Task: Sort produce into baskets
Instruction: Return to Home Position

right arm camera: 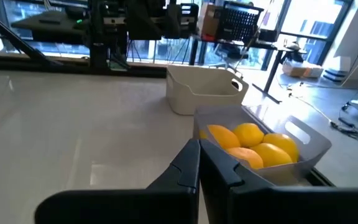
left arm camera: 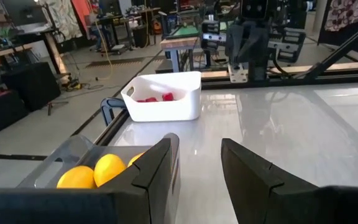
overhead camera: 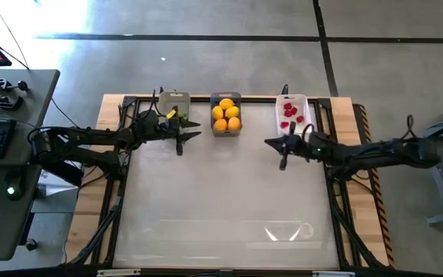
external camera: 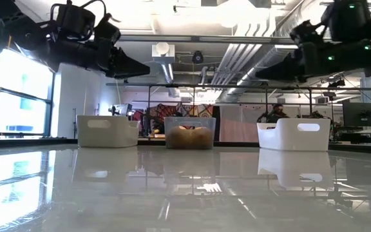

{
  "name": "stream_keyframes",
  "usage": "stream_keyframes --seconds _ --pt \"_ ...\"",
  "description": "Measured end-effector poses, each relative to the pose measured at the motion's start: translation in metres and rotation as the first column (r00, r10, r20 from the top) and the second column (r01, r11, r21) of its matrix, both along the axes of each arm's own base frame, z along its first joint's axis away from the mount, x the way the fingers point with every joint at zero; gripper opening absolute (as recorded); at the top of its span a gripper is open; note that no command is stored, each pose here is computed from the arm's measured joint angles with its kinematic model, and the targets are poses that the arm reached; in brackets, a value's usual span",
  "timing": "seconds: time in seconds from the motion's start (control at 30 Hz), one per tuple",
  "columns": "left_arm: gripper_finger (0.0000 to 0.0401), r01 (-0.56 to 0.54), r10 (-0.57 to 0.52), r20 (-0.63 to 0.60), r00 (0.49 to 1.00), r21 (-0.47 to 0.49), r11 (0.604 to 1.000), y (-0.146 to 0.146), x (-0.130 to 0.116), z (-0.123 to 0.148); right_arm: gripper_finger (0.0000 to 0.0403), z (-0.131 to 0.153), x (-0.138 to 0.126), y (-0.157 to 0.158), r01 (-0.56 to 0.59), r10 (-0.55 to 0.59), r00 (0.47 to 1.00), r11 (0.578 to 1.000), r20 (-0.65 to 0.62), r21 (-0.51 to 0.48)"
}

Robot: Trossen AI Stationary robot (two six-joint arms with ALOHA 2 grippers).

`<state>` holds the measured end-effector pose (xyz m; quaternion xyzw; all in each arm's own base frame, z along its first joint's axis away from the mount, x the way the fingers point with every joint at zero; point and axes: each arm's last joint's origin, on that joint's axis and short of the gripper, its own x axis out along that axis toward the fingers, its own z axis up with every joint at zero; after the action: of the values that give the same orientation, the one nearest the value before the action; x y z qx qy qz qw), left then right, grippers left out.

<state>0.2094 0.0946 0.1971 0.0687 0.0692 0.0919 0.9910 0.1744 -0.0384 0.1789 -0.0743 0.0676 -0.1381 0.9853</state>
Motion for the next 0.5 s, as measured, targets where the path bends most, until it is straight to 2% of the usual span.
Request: stream_keyframes --seconds 0.27,0.5 --pt "0.0123 0.013 -0.013 0.0 1.0 0.0 1.0 -0.002 0.001 0.0 0.0 -0.01 -0.03 0.006 0.001 0.001 0.997 1.0 0.081 -0.017" --pt "0.009 0.017 -0.017 -0.004 1.0 -0.003 1.0 -0.006 -0.006 -0.012 0.0 -0.012 -0.044 0.008 0.022 -0.019 0.993 0.999 0.113 -0.024"
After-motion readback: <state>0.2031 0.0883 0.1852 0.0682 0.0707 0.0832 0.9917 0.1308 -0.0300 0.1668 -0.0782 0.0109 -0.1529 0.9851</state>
